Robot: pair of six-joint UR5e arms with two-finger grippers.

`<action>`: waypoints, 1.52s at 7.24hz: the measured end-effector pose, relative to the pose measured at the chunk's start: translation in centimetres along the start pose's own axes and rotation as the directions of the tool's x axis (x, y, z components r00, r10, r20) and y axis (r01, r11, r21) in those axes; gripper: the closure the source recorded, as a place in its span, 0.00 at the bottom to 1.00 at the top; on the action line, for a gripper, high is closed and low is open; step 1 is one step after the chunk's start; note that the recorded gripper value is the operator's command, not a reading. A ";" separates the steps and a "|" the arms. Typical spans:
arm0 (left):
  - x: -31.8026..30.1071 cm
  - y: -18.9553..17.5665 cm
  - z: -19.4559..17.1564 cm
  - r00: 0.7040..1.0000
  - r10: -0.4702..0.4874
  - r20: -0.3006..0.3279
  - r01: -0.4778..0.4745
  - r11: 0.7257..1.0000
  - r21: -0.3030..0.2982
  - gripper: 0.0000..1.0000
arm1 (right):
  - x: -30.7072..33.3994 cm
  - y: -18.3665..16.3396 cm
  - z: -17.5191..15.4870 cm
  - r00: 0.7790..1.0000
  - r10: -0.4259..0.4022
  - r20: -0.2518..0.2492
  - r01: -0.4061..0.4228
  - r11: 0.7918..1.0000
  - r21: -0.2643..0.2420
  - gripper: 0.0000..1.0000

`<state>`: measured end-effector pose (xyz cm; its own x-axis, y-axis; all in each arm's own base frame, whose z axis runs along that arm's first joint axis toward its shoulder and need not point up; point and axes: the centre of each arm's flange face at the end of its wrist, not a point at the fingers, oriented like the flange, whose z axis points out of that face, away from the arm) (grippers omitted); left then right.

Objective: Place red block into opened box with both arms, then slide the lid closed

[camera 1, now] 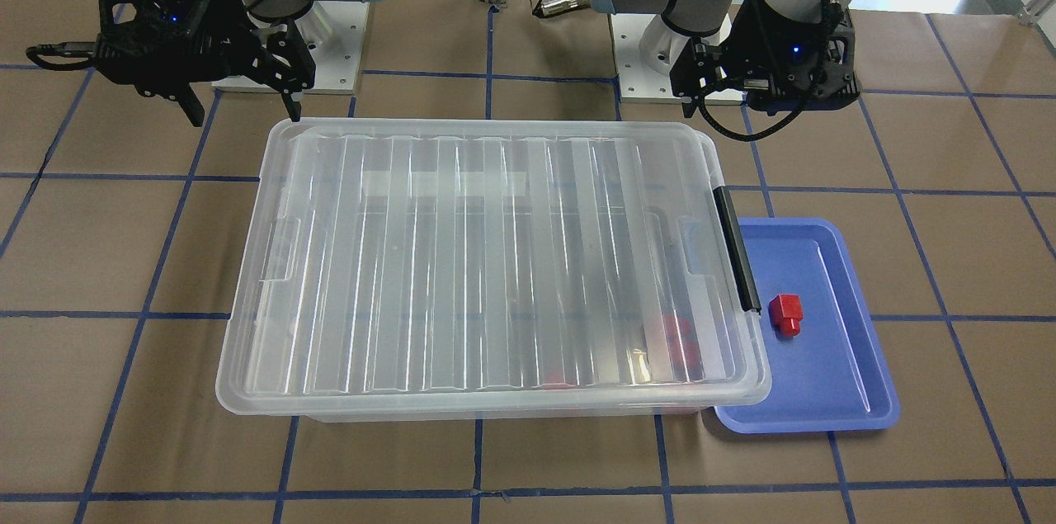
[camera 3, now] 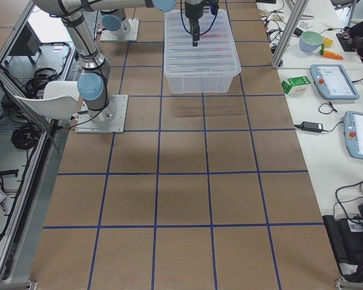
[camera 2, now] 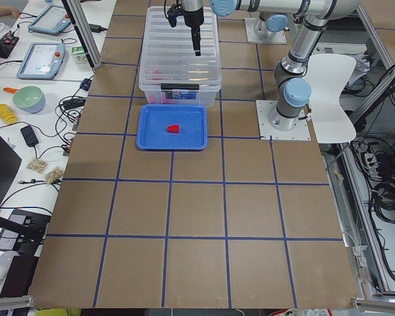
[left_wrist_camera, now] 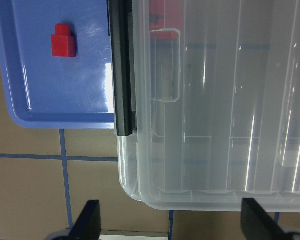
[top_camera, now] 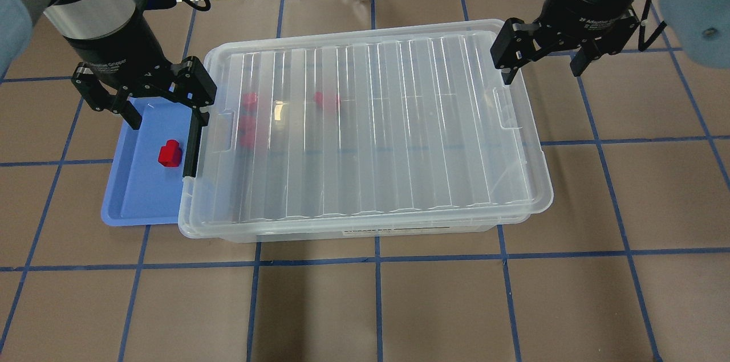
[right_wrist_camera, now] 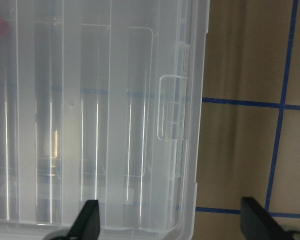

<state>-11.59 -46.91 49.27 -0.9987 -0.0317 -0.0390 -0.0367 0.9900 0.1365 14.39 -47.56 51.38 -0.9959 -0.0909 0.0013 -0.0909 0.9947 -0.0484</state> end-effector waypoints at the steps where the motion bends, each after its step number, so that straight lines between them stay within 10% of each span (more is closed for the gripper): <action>1: 0.0 0.0 0.0 1.000 0.000 0.000 0.000 1.000 0.000 0.00 | 0.0 0.0 0.0 1.000 0.001 0.000 -0.001 1.000 -0.001 0.00; 7: -0.1 0.1 -0.4 1.000 0.005 -0.001 -0.005 1.000 0.014 0.00 | 3.2 -0.7 0.6 0.999 0.046 -0.004 -0.046 0.999 -0.009 0.00; 11: -1.2 -0.6 -0.6 1.000 0.027 -0.003 -0.027 0.999 0.026 0.00 | 4.6 -4.7 9.9 0.998 0.056 -0.009 -0.056 0.998 -0.016 0.00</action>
<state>-10.39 -47.54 49.87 -0.9995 -0.0056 -0.0320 -0.0092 0.9937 0.1120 10.27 -53.17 41.76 -0.9994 -0.0350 0.0074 -0.0353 0.9989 -0.0320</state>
